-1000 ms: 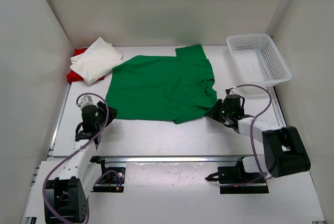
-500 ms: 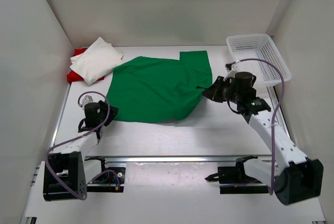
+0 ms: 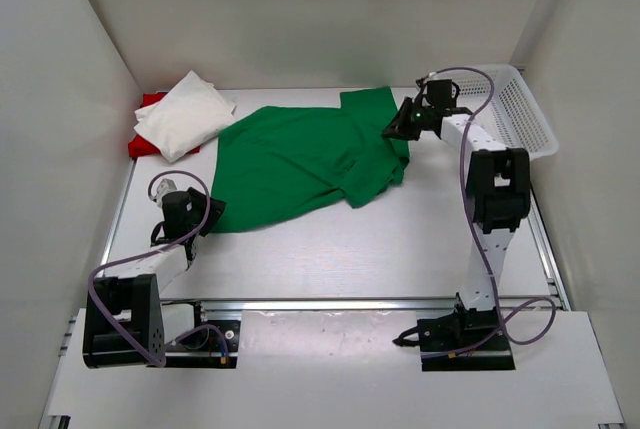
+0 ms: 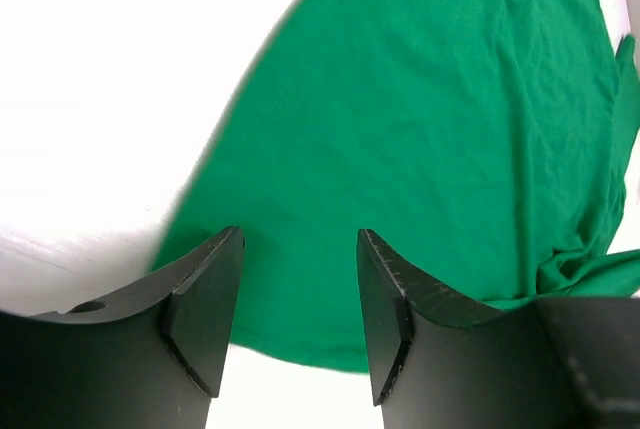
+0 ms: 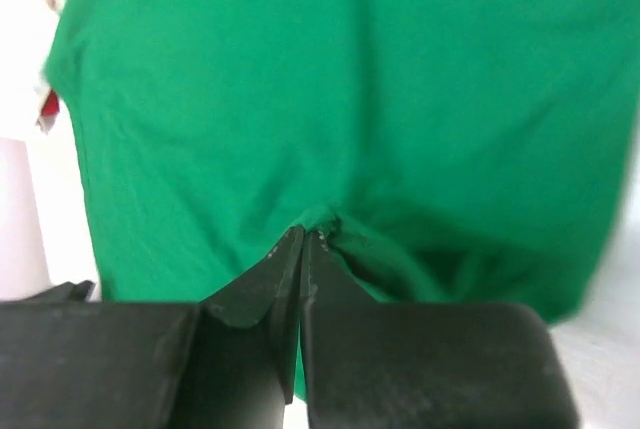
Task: Fold and stack the t-shirts
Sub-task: Flatten out the tshirt
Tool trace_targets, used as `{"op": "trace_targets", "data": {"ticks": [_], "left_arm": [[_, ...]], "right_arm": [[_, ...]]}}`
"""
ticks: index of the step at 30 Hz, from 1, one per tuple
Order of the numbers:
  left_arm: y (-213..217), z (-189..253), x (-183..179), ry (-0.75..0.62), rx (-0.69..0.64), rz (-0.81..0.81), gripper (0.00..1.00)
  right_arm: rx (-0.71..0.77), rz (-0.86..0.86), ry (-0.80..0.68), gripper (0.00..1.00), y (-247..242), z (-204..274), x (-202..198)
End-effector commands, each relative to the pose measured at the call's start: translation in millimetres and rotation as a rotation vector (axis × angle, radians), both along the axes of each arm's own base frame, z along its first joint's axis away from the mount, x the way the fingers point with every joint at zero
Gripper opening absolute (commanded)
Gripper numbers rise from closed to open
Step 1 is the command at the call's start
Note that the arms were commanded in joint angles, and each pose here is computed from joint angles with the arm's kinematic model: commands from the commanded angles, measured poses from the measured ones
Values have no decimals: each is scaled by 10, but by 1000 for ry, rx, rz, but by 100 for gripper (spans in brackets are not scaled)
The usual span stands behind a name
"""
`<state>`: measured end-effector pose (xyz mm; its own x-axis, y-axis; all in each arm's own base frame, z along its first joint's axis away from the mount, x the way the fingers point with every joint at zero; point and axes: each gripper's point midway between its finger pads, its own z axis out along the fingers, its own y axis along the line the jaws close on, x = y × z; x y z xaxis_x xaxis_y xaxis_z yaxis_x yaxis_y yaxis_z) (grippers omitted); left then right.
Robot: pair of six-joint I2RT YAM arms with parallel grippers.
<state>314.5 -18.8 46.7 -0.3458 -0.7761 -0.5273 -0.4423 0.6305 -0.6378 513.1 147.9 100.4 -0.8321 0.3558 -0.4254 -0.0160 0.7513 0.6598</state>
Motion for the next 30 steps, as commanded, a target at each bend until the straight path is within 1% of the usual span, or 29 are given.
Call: {"op": "trace_targets", "data": {"ticks": [1, 2, 3, 4, 5, 6, 7, 8, 9, 11, 12, 14, 16, 17, 19, 20, 21, 22, 23, 24, 25, 26, 27, 29, 30], "left_arm": [[-5, 91, 90, -41, 4, 0, 60], [-17, 81, 88, -42, -14, -2, 59], [-46, 63, 70, -38, -24, -8, 59], [-54, 83, 86, -46, -37, -9, 59], [-80, 84, 93, -45, -36, -19, 59], [-66, 74, 88, -41, -38, -16, 59], [-92, 93, 97, -47, -35, -27, 59], [-99, 106, 105, -51, -34, -27, 59], [-124, 108, 107, -52, -37, -37, 59], [-105, 96, 105, -50, -38, -30, 59], [-94, 90, 112, -52, -45, -29, 59], [-106, 82, 118, -49, -58, -28, 59], [-68, 79, 118, -48, -54, -16, 59], [-41, 111, 145, -55, -50, -10, 59], [-21, 139, 166, -58, -46, -4, 59], [6, 145, 175, -62, -28, 9, 59], [4, 125, 187, -53, -11, 9, 60], [-29, 153, 218, -61, -11, 7, 59], [-30, 123, 231, -54, -4, 6, 59], [-80, 98, 248, -39, -9, -15, 59], [-71, 73, 266, -26, -3, -14, 58], [-89, 57, 263, -19, -8, -27, 58], [-126, 62, 262, -19, -8, -44, 57], [-141, 90, 233, -25, 11, -53, 56], [-199, 118, 196, -29, 37, -73, 53]], "right_arm": [[-108, 96, -67, 0, 230, 379, -485], [-100, 73, -91, 0, 267, 408, -768], [-100, 61, -105, 0, 271, 399, -923], [-84, 48, -110, 0, 297, 360, -1243], [-54, 57, -171, 0, 377, 584, -1431], [-85, 56, -101, 0, 350, 289, -1705], [-106, 76, -91, 0, 360, 234, -1980], [-126, 85, -88, 0, 382, 286, -2188], [-135, 95, -67, 0, 374, 222, -2347], [-96, 95, -133, 0, 409, 518, -2541], [-90, 93, -154, 0, 399, 630, -2577], [-73, 99, -203, 0, 419, 903, -2530], [-77, 101, -208, 1, 390, 948, -2444], [-67, 98, -217, 0, 341, 1023, -2355], [-73, 52, -222, 0, 230, 964, -2134], [-59, 51, -220, 0, 216, 931, -2074], [-48, 19, -223, 0, 144, 862, -1909], [-56, -7, -198, 0, 120, 693, -1736], [-29, 3, -190, 0, 126, 676, -1631], [-2, 19, -149, 0, 155, 561, -1439], [-7, 25, -84, 0, 169, 328, -1333], [-1, 26, -91, 0, 168, 384, -1172], [-14, 29, -57, 0, 177, 243, -1061], [-18, 35, -40, 0, 188, 135, -1012], [-9, 19, -36, 0, 151, 81, -1036]]}}
